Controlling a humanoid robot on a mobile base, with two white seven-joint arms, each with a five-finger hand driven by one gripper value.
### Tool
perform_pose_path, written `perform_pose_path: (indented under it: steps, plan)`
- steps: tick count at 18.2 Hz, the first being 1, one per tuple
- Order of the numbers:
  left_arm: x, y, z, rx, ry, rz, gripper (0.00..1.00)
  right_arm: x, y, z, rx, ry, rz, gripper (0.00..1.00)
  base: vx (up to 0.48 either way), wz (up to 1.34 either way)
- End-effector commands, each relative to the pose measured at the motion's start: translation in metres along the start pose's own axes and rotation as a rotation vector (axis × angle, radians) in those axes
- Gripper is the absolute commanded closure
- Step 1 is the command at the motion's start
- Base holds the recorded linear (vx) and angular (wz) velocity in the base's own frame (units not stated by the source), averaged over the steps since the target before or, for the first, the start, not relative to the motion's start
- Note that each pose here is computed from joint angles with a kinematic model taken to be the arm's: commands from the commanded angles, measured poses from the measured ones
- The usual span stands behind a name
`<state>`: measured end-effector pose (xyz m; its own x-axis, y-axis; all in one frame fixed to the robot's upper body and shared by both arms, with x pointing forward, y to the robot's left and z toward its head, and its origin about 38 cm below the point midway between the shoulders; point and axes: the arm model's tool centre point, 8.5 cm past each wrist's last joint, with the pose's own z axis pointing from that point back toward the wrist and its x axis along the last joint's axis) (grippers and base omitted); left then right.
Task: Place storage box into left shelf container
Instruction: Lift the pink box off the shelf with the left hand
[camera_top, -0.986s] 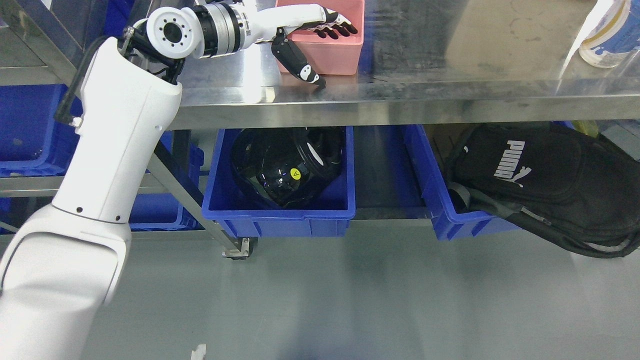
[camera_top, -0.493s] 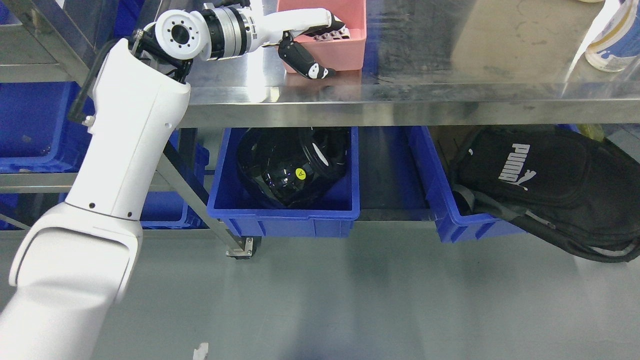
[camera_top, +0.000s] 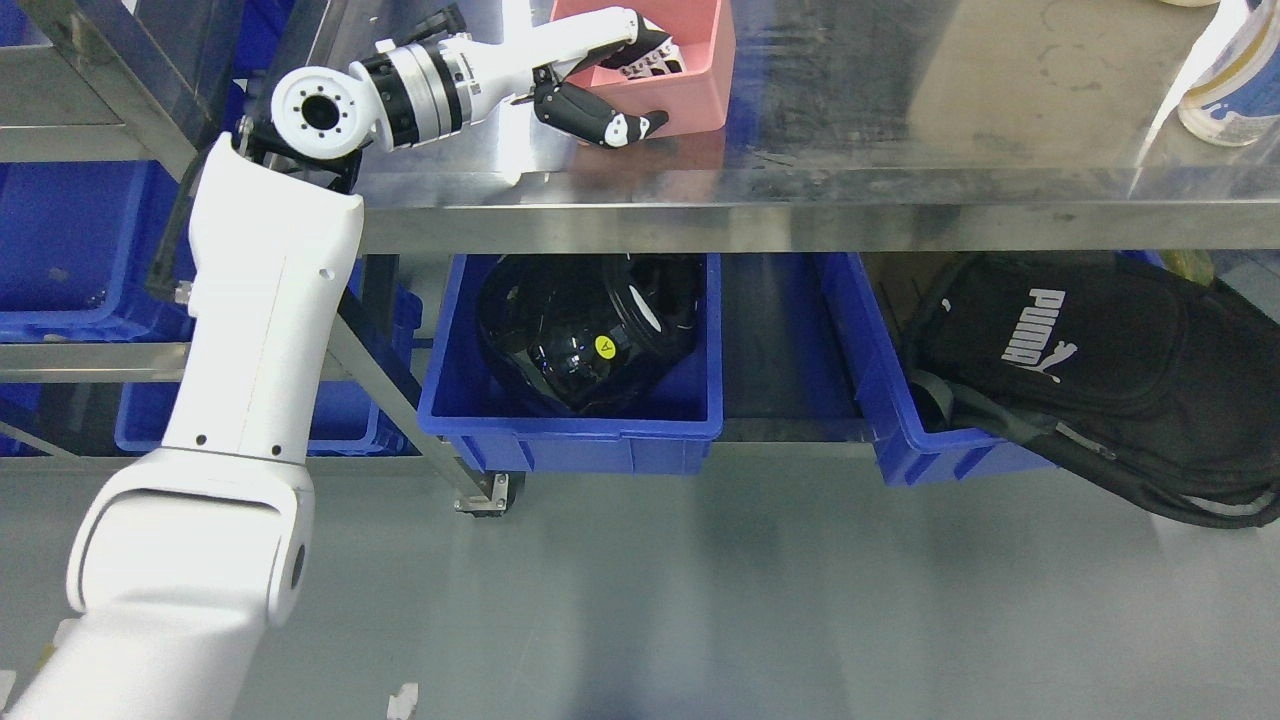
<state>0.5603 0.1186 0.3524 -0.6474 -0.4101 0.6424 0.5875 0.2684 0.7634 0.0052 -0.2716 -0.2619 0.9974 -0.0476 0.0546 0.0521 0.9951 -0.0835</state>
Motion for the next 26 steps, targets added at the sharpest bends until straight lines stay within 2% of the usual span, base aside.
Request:
perform_pose_path:
  steps: [1,7,13,17,20,26]
  plan:
    - [-0.032,0.006,0.056,0.303,-0.331,0.382,1.00,0.009,-0.012,0.000,-0.025,-0.022,-0.020,0.00,0.000,0.00]
    - [-0.017,0.010,0.078,0.434,-0.617,0.492,1.00,0.009,-0.012,0.000,-0.025,-0.022,-0.020,0.00,0.009,0.04]
    - [-0.005,0.004,0.098,0.514,-0.821,0.556,0.99,0.008,-0.012,0.000,-0.023,-0.021,-0.020,0.00,-0.004,-0.01]
    - [0.011,-0.035,0.116,0.556,-0.875,0.517,0.98,0.009,-0.012,0.000,-0.025,-0.022,-0.020,0.00,-0.002,-0.02]
    - [0.029,-0.040,0.126,0.746,-0.916,0.436,0.97,0.008,-0.012,0.000,-0.025,-0.020,-0.020,0.00,0.013,0.12]
    - [0.074,-0.158,0.083,0.552,-0.895,0.517,0.97,0.008,-0.012,0.000,-0.023,-0.020,-0.020,0.00,0.044,0.43]
